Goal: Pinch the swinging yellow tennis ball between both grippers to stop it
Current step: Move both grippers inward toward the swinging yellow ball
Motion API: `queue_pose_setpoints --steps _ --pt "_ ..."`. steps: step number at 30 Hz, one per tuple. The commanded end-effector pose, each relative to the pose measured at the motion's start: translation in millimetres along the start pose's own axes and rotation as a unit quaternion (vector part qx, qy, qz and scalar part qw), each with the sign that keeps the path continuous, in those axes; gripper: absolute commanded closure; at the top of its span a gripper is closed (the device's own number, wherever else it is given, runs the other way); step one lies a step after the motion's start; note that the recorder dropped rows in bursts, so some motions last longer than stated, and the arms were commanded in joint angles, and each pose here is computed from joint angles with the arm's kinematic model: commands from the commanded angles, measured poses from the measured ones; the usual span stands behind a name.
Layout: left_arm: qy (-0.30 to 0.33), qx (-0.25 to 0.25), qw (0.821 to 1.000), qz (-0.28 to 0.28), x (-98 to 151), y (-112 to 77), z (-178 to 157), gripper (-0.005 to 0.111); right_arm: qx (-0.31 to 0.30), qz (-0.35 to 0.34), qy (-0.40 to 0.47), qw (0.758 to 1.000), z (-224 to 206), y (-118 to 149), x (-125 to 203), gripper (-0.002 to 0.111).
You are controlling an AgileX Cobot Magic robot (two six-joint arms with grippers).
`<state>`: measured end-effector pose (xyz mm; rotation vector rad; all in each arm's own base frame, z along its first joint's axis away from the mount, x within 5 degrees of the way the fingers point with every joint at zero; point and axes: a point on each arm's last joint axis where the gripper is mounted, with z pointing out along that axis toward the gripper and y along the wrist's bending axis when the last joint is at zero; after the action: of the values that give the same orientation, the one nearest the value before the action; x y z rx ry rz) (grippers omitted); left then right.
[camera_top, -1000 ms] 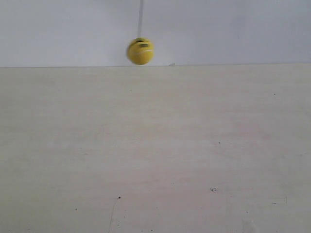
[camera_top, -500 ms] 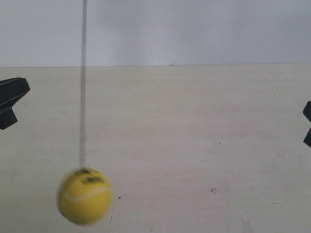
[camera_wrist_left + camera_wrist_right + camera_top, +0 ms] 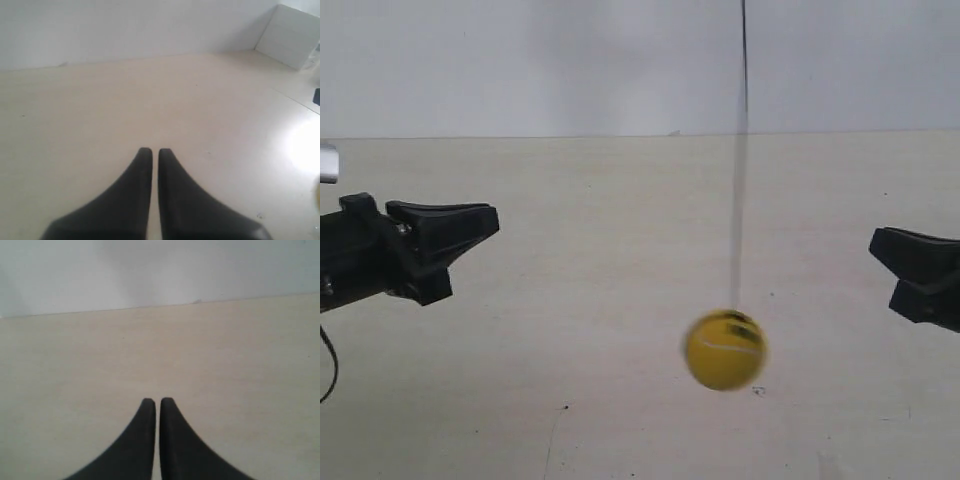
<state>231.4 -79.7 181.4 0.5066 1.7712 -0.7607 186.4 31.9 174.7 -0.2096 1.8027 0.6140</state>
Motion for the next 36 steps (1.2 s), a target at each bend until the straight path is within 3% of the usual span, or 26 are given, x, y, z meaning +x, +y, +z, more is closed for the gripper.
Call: queue_pose_setpoints --steps 1,7,12,18,29,36 --pt "0.027 0.016 0.999 0.019 2 -4.2 16 0.102 -0.046 -0.023 0.020 0.999 16 7 3 0.108" --pt "0.053 0.048 0.996 0.048 10 -10.3 41 0.102 -0.119 -0.101 0.077 0.985 52 35 11 0.108" --pt "0.065 0.048 0.995 0.064 15 -1.5 55 0.102 -0.114 -0.139 0.082 0.980 69 41 5 0.108" --pt "0.054 0.047 0.995 0.076 11 -0.2 57 0.102 -0.056 -0.137 0.105 0.983 70 31 7 0.108" --pt "0.059 0.109 0.987 0.107 11 -31.4 72 0.102 -0.067 -0.133 0.099 0.984 70 33 7 0.108" --pt "0.051 0.118 0.984 0.122 7 -35.0 76 0.102 -0.088 -0.140 0.083 0.983 70 37 5 0.108"
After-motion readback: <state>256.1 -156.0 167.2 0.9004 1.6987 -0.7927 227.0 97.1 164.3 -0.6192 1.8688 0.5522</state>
